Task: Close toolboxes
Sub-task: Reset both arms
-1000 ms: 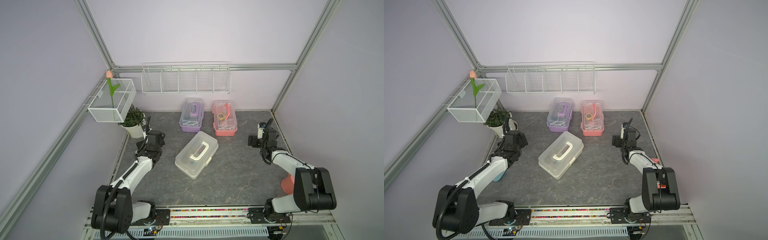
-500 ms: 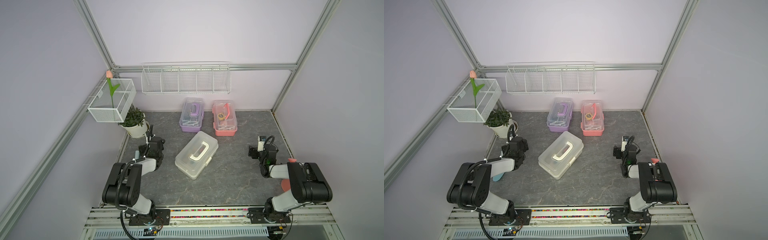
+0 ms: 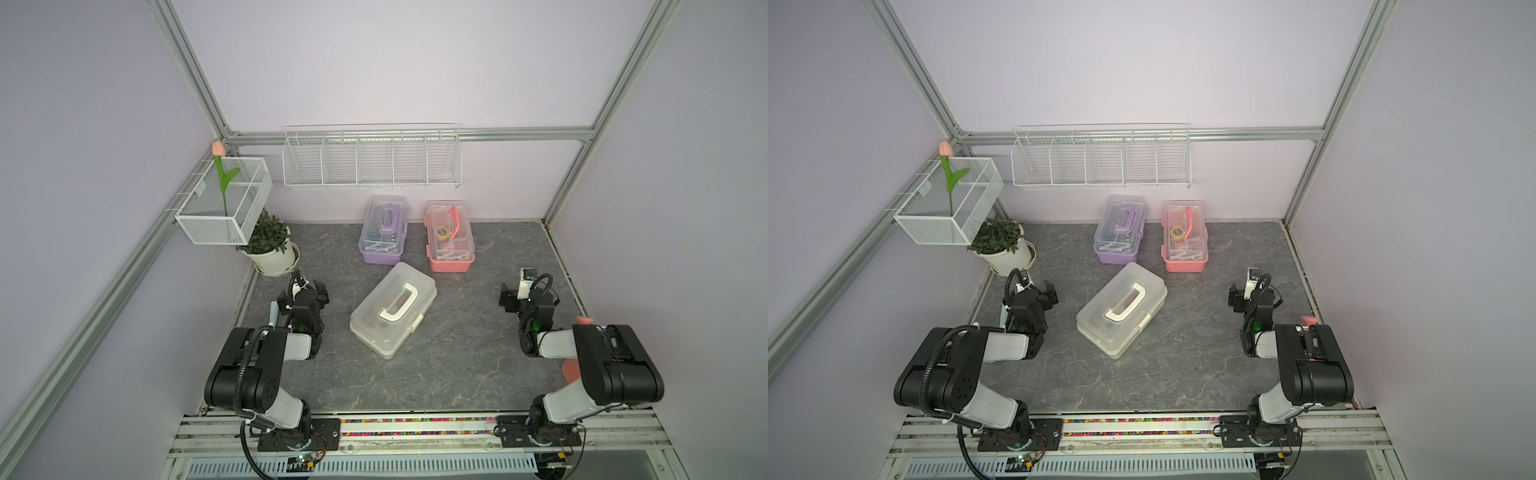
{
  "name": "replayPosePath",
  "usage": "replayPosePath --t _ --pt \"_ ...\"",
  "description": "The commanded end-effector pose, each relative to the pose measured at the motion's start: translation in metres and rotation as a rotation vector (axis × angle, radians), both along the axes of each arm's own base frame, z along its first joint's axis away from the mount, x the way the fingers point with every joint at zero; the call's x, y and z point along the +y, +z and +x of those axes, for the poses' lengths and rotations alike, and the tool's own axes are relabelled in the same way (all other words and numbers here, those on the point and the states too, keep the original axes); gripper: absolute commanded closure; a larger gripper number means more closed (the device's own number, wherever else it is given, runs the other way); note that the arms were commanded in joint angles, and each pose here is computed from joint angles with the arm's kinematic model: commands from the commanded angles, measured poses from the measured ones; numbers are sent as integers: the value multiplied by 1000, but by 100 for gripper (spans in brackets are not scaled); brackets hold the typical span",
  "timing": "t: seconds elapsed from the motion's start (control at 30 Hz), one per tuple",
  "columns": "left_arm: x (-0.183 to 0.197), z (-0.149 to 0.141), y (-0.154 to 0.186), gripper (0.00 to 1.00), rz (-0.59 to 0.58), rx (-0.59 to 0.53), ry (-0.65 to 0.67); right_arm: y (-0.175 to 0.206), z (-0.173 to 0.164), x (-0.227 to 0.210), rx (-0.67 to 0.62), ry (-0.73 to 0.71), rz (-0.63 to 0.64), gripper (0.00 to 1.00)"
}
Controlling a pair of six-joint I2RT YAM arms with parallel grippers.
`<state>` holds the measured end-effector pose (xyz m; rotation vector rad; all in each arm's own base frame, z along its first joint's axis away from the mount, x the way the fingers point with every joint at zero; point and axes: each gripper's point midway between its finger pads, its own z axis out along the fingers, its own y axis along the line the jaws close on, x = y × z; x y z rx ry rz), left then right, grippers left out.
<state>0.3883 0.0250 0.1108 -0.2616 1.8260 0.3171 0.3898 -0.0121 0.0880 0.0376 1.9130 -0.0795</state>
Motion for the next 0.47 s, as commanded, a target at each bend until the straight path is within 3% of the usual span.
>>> replayPosePath --t 0.0,0.43 --pt "3 5 9 1 -22 -18 6 6 4 9 -22 56 -13 11" --pt "2 5 9 1 -23 -19 5 6 4 9 -21 57 -13 11"
